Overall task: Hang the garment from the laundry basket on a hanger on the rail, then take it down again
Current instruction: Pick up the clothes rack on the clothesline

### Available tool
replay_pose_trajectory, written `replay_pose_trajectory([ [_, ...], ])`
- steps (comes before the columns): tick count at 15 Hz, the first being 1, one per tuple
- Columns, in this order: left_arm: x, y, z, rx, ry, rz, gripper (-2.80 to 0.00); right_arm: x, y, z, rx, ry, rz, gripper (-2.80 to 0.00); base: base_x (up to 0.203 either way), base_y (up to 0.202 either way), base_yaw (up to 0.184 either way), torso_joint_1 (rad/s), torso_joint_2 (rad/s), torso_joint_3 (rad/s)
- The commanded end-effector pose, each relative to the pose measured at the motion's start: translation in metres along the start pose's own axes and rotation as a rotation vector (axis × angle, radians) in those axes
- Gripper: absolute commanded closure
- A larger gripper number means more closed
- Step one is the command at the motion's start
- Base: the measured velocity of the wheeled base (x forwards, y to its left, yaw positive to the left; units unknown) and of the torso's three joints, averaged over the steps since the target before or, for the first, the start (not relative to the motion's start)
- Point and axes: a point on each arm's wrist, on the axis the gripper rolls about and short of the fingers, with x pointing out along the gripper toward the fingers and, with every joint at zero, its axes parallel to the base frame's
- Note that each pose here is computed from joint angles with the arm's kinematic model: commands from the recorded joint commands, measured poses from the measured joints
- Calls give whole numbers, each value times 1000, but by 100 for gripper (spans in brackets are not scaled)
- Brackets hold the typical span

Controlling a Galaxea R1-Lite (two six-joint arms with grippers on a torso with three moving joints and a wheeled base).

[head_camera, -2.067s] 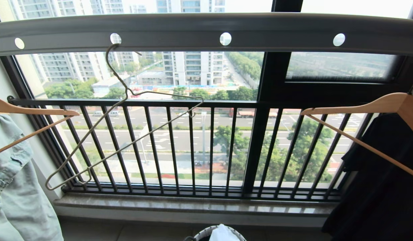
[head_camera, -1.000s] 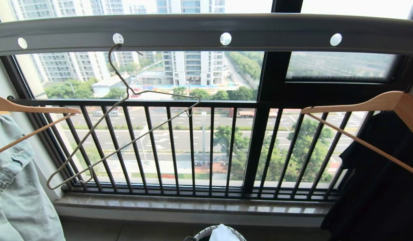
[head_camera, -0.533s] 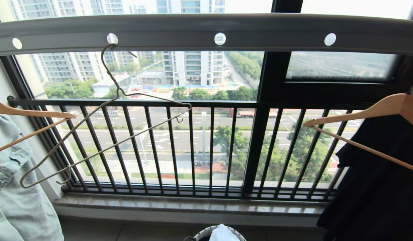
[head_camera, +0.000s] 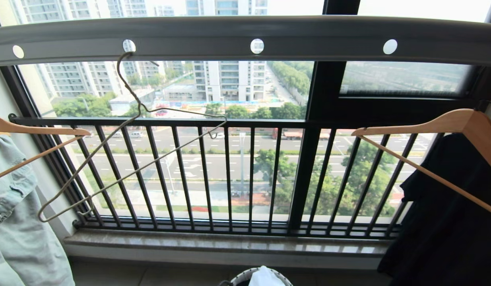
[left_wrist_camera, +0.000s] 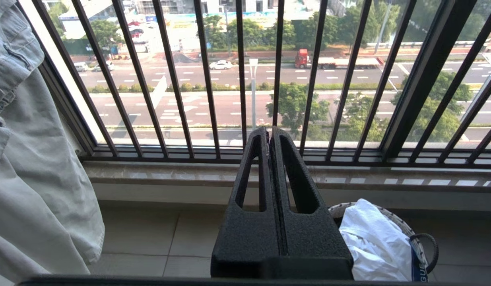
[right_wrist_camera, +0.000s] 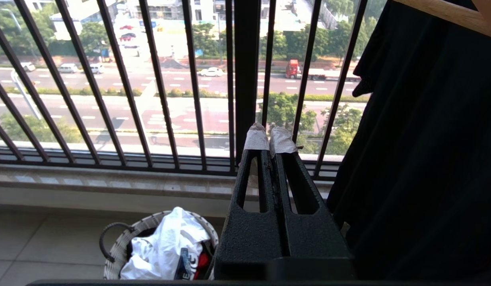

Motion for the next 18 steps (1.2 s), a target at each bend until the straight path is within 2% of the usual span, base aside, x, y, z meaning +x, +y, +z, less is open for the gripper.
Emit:
replay_pose_trajectory([
  [1,-4,0,22,0,-40,2,0,0,0,0,0,-1,1,0,0,0,0,0,0,0],
  [5,-3,0,64,3,-18,2,0,0,0,0,0,0,1,0,0,0,0,0,0,0],
  [11,-5,1,115,32,79,-15,0,0,0,0,0,0,0,0,0,0,0,0,0,0],
  [14,-11,1,153,33,132,-87,0,0,0,0,0,1,0,0,0,0,0,0,0,0],
  [18,-1,1,207,35,290,-170,0,0,0,0,0,2,0,0,0,0,0,0,0,0],
])
